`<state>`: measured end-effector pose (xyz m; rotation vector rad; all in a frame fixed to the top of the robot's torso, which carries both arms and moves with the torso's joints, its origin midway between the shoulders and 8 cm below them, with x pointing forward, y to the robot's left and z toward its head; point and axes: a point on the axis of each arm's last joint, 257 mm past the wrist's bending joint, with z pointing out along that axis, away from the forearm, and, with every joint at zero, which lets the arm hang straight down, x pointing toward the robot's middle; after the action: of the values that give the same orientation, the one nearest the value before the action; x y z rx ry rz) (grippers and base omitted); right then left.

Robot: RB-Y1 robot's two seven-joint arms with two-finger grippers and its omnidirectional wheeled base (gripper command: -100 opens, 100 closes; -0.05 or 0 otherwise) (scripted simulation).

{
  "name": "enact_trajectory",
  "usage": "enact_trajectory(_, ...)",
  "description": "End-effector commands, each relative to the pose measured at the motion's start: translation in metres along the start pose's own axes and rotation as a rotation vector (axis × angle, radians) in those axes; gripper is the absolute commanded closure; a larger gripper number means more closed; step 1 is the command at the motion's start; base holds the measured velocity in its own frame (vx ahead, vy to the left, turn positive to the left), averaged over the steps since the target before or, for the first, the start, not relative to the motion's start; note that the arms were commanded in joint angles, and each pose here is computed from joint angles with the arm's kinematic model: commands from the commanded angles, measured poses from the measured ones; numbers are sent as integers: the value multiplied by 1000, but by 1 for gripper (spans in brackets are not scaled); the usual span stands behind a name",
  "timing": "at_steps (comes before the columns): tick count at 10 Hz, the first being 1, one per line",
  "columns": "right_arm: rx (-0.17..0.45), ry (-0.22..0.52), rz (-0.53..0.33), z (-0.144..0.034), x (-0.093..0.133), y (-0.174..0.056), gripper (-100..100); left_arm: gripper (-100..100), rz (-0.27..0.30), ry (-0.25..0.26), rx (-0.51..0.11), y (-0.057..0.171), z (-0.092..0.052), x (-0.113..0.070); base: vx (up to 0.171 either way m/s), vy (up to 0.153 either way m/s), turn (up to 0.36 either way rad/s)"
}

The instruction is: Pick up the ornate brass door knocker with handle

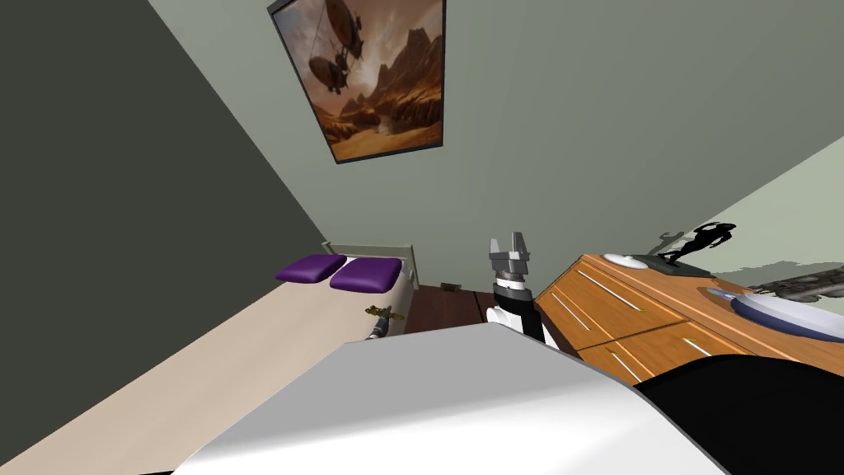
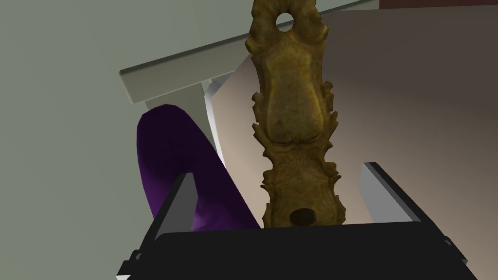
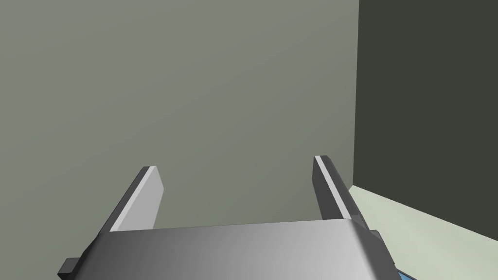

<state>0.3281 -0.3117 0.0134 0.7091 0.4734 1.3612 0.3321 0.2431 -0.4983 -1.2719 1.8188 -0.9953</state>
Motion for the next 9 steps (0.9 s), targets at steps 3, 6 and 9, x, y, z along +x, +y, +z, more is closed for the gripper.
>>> enact_trajectory(3,0,0,0,0,0,0,0,100,1,-3,3,-1,4,1,18,0,-7)
enact_trajectory(6,0,0,0,0,0,0,0,100,0,-3,2,0,4,1,0,0,0)
enact_trajectory(9,0,0,0,0,0,0,0,100,1,3,-1,0,-2,0,-10,1,10)
